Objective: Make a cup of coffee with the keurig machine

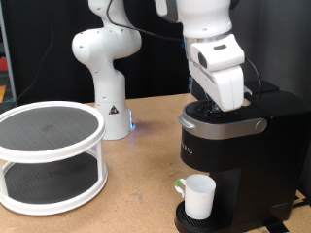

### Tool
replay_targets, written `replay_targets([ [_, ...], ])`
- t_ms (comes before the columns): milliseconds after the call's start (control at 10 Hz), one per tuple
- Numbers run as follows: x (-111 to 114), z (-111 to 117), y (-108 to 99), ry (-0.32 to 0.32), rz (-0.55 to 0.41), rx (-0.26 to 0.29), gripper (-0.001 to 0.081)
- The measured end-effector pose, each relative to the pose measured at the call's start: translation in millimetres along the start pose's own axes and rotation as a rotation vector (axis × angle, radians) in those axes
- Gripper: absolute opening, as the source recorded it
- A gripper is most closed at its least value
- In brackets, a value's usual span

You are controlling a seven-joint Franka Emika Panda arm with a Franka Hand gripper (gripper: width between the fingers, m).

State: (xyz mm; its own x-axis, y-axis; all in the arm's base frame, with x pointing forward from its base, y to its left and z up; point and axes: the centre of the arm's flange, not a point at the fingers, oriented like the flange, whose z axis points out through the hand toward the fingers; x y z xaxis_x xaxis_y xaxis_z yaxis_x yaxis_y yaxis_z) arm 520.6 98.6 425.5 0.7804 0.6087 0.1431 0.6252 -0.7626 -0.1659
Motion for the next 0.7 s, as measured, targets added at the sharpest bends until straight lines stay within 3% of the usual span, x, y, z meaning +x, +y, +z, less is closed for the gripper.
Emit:
replay_targets([
  [200, -9, -1, -2, 0.101, -0.004, 0.036, 0.0007],
  [500, -19, -21, -5, 0.180, 0.014, 0.068, 0.0007],
  [700, -24, -38, -6, 0.196, 0.007, 0.070, 0.0007],
])
